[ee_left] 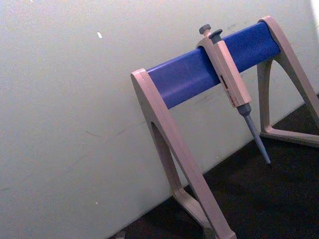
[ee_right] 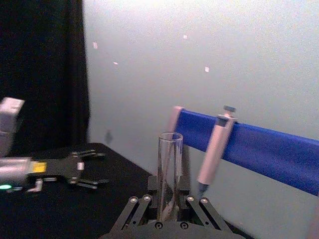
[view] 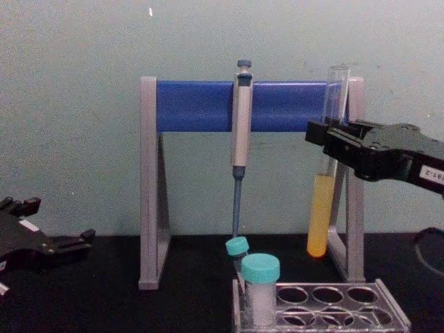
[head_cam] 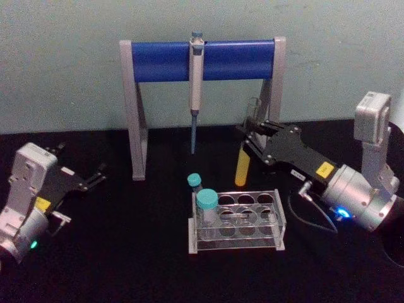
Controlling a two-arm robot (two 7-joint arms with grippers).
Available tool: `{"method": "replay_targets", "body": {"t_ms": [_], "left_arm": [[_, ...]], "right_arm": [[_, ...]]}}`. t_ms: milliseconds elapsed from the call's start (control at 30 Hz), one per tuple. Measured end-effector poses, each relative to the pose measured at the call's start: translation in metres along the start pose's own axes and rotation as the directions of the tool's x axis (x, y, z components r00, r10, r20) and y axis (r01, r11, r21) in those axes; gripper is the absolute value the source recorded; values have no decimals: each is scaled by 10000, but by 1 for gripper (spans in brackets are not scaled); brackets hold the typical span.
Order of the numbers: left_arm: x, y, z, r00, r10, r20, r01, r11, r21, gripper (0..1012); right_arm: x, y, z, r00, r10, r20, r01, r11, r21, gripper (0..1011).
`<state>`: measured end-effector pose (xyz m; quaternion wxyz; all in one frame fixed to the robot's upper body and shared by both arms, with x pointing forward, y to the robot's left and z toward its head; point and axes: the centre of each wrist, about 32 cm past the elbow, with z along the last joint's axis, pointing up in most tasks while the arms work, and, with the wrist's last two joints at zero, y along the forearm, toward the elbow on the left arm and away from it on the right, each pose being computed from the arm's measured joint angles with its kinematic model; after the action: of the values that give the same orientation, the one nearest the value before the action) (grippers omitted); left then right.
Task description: Pick up the test tube from the test tube rack, shake it, then place it back into the test tube rack.
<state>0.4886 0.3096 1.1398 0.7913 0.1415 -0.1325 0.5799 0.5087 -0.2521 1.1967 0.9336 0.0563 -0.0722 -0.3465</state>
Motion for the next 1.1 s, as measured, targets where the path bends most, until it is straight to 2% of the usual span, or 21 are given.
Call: {"method": "replay_targets", "body": {"t_ms": [200, 467, 1100], "left_arm": [[0, 0, 0, 10000, 1, 1, -1, 10000, 1, 1001], [0, 0, 0, 10000, 1, 0, -1, 10000, 0, 1001], [0, 0, 0, 10000, 0, 0, 0, 10000, 1, 1001]], "right_arm": [[15, -61, 0, 9955, 927, -203, -925, 9957, 77, 235], [-5, -90, -50, 9869, 1566, -393, -1570, 9876, -61, 235], [-25, -82, -194, 9817, 1736, -782, -1765, 9838, -325, 235]]}}
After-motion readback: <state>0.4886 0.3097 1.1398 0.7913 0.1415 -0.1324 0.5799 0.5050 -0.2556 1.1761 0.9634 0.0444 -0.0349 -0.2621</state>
